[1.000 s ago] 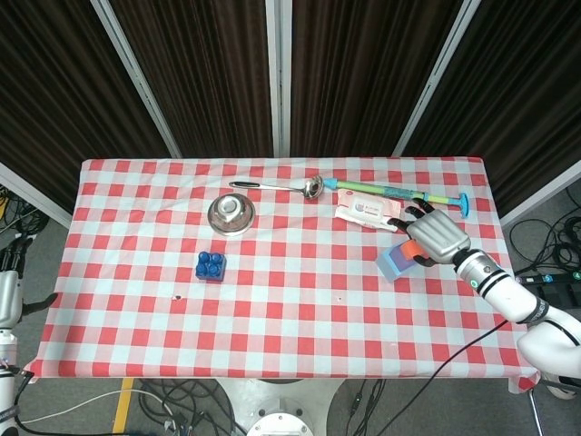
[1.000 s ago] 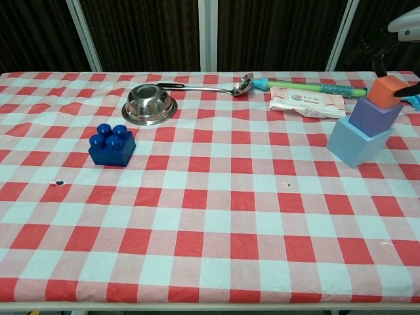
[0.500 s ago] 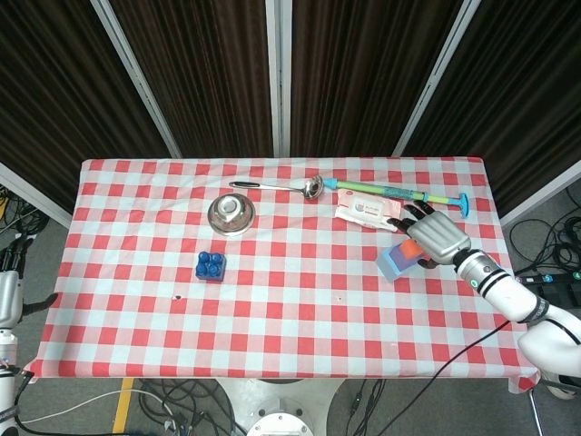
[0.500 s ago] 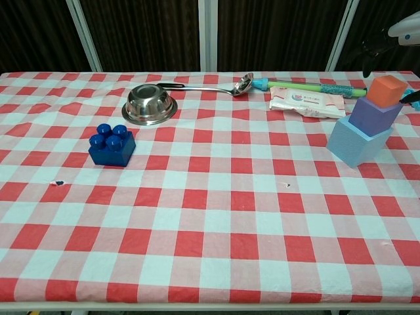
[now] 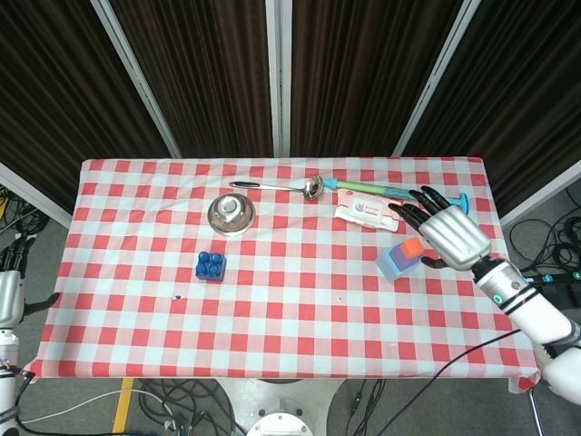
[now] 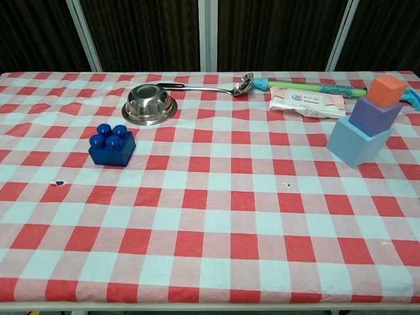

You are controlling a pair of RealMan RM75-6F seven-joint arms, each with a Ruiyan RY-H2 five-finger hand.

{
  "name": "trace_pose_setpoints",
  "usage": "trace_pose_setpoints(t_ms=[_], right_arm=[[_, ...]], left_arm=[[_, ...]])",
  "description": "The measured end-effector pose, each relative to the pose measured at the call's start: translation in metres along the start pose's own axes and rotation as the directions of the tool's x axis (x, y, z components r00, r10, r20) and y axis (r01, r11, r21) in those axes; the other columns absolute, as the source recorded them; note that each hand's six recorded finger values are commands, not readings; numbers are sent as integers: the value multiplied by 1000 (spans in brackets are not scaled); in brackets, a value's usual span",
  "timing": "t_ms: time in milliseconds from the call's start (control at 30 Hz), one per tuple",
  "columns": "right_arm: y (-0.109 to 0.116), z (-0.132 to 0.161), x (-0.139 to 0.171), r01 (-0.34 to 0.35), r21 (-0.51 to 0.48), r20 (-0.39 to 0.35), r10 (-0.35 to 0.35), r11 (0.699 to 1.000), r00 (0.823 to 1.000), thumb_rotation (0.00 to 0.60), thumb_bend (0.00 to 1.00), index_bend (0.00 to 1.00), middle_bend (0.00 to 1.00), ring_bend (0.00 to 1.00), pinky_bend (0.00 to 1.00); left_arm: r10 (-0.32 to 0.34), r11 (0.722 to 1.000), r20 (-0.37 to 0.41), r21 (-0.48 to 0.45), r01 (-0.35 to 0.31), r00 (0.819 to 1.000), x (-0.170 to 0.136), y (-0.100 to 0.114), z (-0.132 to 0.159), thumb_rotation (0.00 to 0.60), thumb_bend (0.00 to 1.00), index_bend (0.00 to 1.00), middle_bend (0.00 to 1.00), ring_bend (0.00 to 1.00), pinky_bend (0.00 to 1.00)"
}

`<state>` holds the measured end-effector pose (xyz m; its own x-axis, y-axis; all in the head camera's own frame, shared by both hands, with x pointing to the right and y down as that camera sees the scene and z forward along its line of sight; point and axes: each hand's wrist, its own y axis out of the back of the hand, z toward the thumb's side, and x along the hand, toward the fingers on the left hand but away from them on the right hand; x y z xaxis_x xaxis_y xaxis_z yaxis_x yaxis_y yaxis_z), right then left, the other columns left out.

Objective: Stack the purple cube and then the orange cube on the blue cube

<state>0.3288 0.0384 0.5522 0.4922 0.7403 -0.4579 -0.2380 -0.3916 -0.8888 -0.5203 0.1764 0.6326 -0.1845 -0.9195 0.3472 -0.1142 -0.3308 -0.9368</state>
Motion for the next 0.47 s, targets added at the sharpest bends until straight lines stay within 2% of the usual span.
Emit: trace_pose_setpoints(t_ms=[100,167,300,367,400,467], right_arm=[[-5,-2,32,83,35,78,-85,996,993,600,52,1,127,0,0],[-17,-2,56,104,48,142,-110,993,984,600,53,0,102,0,0],[-53,6,108,124,32,290,-127,992,949,600,58,0,95,0,0],[-62,9,124,144,26,338,-144,989,930,600,63,0,99,0,0],[-68,9,137,156,19,376,-152,988,914,600,64,0,101,0,0],[-74,8,148,162,11,409,-152,987,900,600,65,0,104,0,0]], left_arm=[[3,1000,30,-17,-2,1000,-1,1,5,600,77,150,170,141,280],[10,1000,57,-24,-8,998,-1,2,8,600,78,155,170,141,280],[19,999,94,-28,-16,995,-3,4,13,600,78,156,170,141,280],[17,999,104,-32,-14,994,-4,3,16,600,78,156,170,141,280],[16,999,108,-33,-12,994,-4,3,17,600,78,156,170,140,280],[11,999,119,-34,-7,993,-5,2,20,600,77,156,170,141,280]])
